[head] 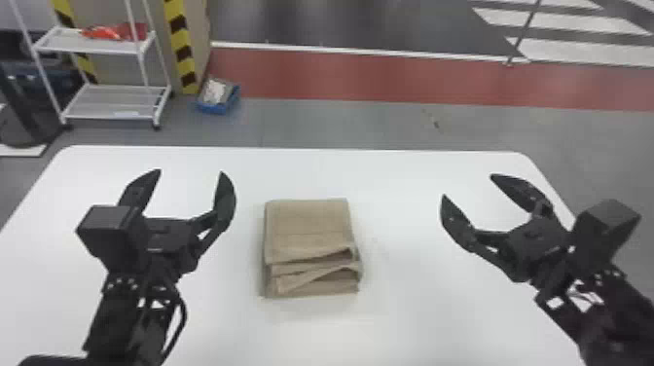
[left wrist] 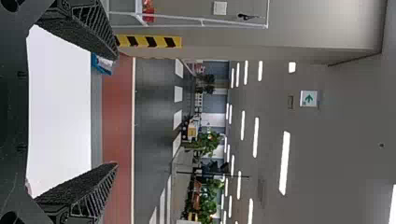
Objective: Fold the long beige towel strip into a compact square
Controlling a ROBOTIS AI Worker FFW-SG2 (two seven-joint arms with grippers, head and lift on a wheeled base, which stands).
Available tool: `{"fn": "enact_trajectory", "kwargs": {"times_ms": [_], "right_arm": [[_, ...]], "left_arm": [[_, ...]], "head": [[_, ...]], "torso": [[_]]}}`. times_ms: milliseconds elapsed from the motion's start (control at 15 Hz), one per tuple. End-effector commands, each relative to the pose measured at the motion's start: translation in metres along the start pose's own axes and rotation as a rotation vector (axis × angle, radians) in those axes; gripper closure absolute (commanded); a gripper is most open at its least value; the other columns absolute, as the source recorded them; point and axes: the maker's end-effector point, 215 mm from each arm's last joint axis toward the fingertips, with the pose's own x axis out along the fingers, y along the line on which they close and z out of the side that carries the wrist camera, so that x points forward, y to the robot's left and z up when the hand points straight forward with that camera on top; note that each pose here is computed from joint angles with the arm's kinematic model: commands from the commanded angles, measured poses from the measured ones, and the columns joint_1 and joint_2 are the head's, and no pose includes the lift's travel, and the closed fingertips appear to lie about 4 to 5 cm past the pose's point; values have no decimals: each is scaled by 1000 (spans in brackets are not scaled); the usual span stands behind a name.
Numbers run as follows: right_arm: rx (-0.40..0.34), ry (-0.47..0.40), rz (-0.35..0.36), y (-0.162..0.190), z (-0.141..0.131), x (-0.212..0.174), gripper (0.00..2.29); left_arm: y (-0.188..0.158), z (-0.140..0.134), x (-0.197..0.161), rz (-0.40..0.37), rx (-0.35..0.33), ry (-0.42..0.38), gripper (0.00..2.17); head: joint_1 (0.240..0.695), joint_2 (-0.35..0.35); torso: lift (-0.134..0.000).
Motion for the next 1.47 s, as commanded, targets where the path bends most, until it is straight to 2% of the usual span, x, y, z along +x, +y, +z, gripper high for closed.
{"fn": "enact_trajectory", "kwargs": {"times_ms": [0, 133, 267, 400, 1000, 1400], "right_arm": [[53, -33, -3, -4, 6, -3, 130], [87, -44, -13, -9, 5, -5, 130], [118, -46, -66, -22, -1, -6, 130], [127, -50, -84, -27, -7, -7, 130], [121, -61, -79, -20, -1, -6, 130], [115, -61, -59, -7, 2, -6, 130]], "left_arm": [[-1, -4, 0, 0, -1, 6, 83], [-2, -1, 0, -1, -1, -6, 83], [-7, 3, -1, -10, 10, -25, 83], [-10, -2, -2, -16, 15, -21, 83], [-21, -1, -5, -43, 47, -24, 83], [-28, -2, -7, -54, 42, -17, 83]], "head": [[695, -116], [695, -118], [695, -128], [695, -141], [695, -160], [695, -161]], "torso": [[-124], [-124], [-124], [-124], [-124], [-124]]}}
